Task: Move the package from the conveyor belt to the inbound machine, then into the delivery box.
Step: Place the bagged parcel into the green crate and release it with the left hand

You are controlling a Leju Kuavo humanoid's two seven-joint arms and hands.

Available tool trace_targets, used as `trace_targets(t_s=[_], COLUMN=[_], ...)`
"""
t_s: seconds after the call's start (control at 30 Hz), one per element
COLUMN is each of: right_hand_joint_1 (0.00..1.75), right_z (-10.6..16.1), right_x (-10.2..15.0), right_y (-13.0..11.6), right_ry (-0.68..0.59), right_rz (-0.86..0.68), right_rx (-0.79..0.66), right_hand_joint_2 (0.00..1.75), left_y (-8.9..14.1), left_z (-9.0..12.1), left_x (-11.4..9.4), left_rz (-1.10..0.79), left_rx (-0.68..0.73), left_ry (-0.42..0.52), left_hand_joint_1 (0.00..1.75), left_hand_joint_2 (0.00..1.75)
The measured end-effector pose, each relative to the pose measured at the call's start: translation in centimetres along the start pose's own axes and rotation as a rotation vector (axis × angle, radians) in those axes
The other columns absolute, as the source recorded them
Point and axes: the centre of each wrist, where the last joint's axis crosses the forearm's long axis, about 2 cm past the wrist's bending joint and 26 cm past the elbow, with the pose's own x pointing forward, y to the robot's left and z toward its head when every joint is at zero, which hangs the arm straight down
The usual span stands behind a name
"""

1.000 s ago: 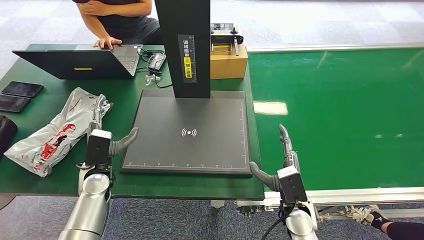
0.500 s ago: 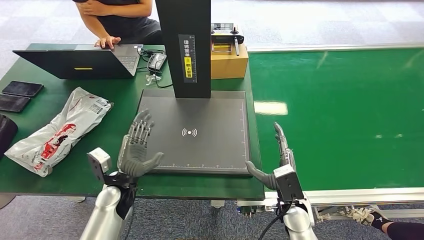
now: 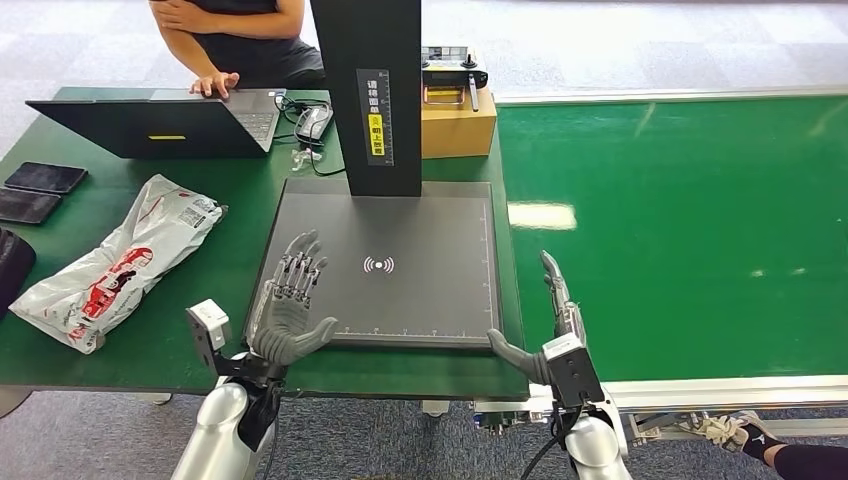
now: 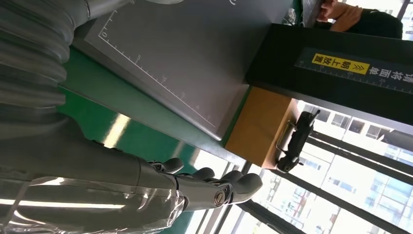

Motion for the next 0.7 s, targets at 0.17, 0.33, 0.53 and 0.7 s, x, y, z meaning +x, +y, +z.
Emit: trace_targets(t_s=[0.17, 0.33, 0.53, 0.7], right_hand_joint_1=[0.00, 0.00, 0.00, 0.00], right_z=[0.43, 0.73, 0.69, 0.58], right_x=[0.02, 0.16, 0.32, 0.34], right_y=[0.05, 0.02, 0.14, 0.15], right_ry=[0.011, 0.012, 0.009, 0.005], right_rz=[-0.008, -0.006, 0.006, 0.009], right_rx=[0.007, 0.004, 0.007, 0.009], right_hand_joint_2=[1.75, 1.75, 1.75, 1.75], left_y=[-0.28, -0.33, -0.20, -0.35], left_z=[-0.14, -0.27, -0.25, -0.26], left_x=[0.04, 0.08, 0.09, 0.09], left_rz=[-0.038, -0.062, -0.081, -0.048], left_rx=[-0.020, 0.002, 0.026, 0.003], left_ry=[0.019, 0.025, 0.020, -0.008], left_hand_joint_1=[0.00, 0.00, 0.00, 0.00], left_hand_joint_2=[1.75, 1.75, 1.75, 1.75])
